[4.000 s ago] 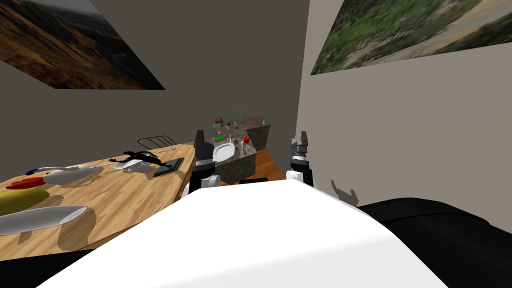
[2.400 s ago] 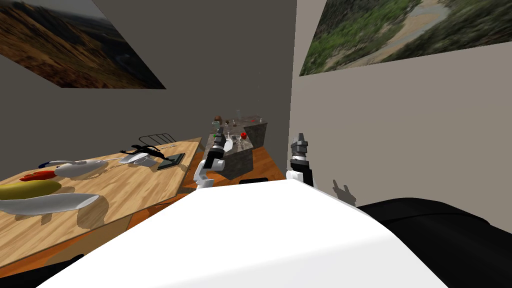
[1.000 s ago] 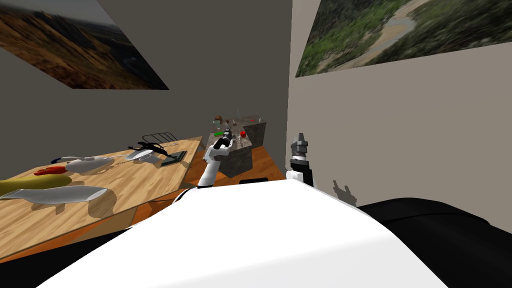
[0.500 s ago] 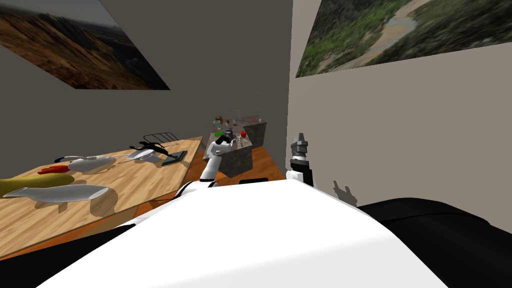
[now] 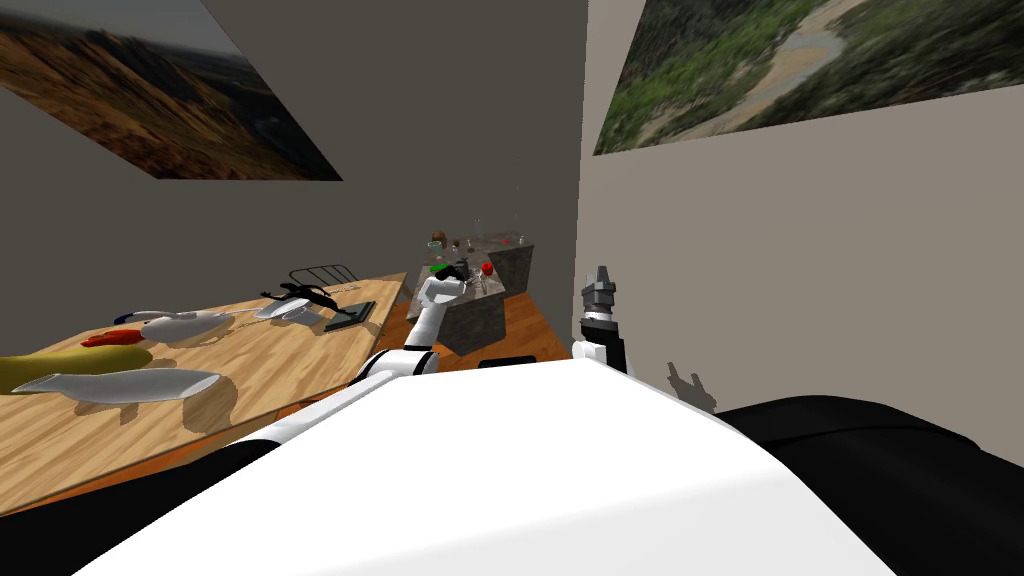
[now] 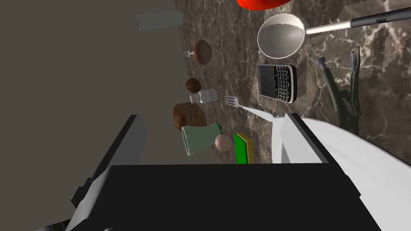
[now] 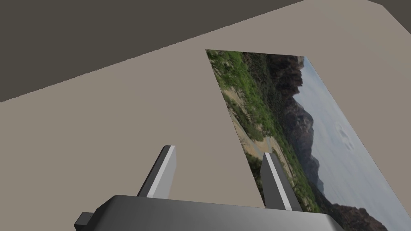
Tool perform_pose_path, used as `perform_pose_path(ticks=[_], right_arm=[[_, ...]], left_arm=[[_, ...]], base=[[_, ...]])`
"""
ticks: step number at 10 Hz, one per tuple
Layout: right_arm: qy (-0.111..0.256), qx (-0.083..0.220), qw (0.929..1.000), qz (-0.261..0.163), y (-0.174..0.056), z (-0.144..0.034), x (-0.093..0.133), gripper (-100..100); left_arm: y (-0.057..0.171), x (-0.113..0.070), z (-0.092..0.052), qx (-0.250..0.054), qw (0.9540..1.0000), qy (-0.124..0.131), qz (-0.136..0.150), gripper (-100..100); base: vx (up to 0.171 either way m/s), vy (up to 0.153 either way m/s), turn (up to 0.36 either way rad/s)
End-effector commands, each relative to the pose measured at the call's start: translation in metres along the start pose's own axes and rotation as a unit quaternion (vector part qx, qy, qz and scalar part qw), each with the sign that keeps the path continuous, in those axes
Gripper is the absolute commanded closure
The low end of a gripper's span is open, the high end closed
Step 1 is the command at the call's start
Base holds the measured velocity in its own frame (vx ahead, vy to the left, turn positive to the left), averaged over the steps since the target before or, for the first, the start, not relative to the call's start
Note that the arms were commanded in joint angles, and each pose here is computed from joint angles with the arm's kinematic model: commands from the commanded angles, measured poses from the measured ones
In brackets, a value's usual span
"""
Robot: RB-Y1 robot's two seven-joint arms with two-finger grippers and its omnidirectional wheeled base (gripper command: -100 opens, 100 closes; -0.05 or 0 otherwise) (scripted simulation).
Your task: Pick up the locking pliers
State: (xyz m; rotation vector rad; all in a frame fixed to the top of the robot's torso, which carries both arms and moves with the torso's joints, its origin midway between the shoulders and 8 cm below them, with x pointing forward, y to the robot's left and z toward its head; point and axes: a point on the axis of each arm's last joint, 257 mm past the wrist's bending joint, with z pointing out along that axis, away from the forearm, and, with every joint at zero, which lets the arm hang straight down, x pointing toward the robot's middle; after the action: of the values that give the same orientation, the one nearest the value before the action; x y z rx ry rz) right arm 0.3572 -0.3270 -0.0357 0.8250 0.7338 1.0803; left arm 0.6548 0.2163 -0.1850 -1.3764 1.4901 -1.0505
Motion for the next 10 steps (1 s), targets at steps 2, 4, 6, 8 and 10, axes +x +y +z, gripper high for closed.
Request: perform_pose_path(ticks=[2,4,6,8,10], right_arm=[[0.0,0.0,1.0,0.0,0.0,0.0,0.0,0],[0.0,0.0,1.0,0.0,0.0,0.0,0.0,0],[0.0,0.0,1.0,0.0,0.0,0.0,0.0,0],[0.0,0.0,1.0,0.0,0.0,0.0,0.0,0],[0.0,0.0,1.0,0.0,0.0,0.0,0.0,0]], left_arm=[[0.017,0.004,0.01,-0.05,0.9986,0.001,-0.017,-100],[0.019,0.01,0.015,-0.075,0.9967,0.006,-0.031,-100],[0.029,0.014,0.02,-0.108,0.9931,0.008,-0.046,-100],[0.046,0.012,0.019,-0.134,0.9899,0.004,-0.046,-100],[0.059,0.016,0.021,-0.173,0.983,0.005,-0.06,-100]], base=[[0.028,0.009,0.018],[0.019,0.006,0.014],[0.039,0.009,0.025],[0.032,0.009,0.001],[0.041,0.013,0.022]])
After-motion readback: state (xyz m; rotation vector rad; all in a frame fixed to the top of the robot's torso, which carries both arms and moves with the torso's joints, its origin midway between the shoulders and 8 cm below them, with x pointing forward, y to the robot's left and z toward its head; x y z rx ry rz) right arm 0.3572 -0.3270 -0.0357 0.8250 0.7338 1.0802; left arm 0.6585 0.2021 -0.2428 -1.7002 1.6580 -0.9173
